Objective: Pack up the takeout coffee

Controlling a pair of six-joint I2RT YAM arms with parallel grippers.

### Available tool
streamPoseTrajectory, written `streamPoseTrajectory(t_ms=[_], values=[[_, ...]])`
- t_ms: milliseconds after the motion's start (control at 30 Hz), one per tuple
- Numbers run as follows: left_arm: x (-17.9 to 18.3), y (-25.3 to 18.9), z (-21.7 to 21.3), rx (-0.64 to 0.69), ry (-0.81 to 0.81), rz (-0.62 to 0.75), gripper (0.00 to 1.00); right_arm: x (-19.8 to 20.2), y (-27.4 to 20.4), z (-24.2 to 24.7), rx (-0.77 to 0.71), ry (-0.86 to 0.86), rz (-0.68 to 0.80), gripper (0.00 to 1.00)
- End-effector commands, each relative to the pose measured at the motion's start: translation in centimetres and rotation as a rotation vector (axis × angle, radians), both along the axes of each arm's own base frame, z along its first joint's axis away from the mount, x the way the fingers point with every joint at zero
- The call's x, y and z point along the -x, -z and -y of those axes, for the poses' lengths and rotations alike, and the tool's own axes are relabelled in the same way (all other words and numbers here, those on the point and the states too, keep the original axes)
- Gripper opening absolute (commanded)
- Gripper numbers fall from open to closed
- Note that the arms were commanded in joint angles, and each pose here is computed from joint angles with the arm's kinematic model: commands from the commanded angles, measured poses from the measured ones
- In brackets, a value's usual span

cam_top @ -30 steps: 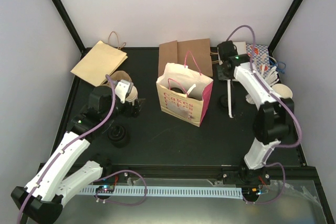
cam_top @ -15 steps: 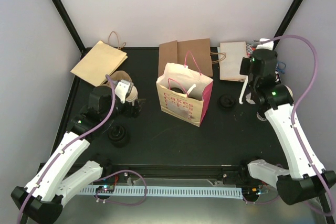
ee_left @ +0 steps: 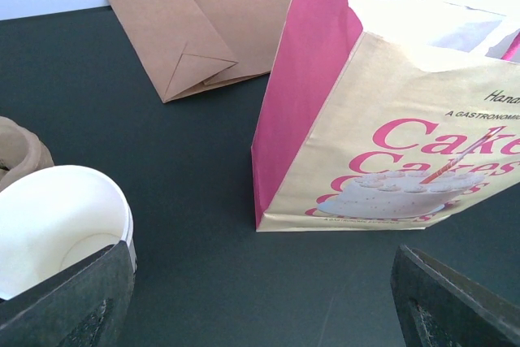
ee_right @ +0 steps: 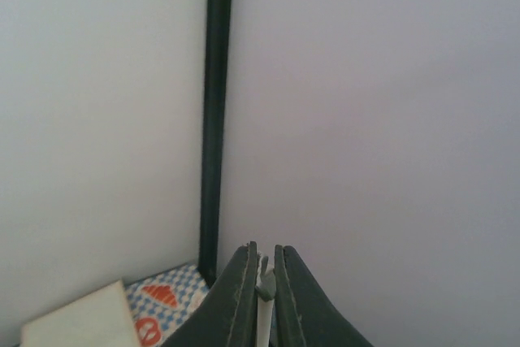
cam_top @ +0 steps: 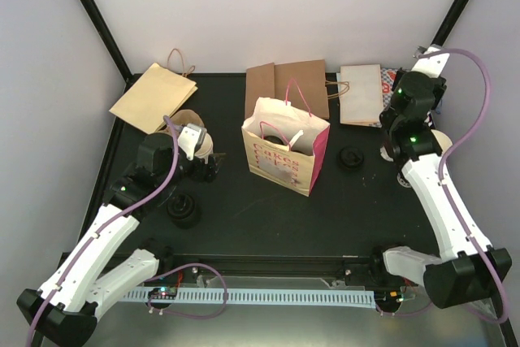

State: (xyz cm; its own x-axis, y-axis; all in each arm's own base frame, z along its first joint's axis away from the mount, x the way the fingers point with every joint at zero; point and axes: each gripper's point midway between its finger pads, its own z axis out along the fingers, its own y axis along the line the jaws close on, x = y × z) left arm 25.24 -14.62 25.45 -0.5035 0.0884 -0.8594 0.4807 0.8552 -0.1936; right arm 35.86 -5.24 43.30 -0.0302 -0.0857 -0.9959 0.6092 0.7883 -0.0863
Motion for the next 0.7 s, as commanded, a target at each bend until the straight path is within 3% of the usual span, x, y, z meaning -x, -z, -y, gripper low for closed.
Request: streamPoseTrajectory(t_ms=[0, 167, 667], values=[[0.0, -1.1, 0.1, 0.012, 0.017, 0.049, 0.89, 0.1, -2.7, 2.7, -0.006, 0.137, 0.131, 0.09], [0.0, -1.0, 0.1, 0.011, 0.017, 0.044, 0.89, -1.4, -2.4, 4.2, -0.026, 0.156, 0.165, 0.09], [-0.1, -0.8, 0.6, 0.015, 0.037, 0.034, 0.89, -4.2, 6.1, 5.2, -0.028, 0.21, 0.087, 0.1]])
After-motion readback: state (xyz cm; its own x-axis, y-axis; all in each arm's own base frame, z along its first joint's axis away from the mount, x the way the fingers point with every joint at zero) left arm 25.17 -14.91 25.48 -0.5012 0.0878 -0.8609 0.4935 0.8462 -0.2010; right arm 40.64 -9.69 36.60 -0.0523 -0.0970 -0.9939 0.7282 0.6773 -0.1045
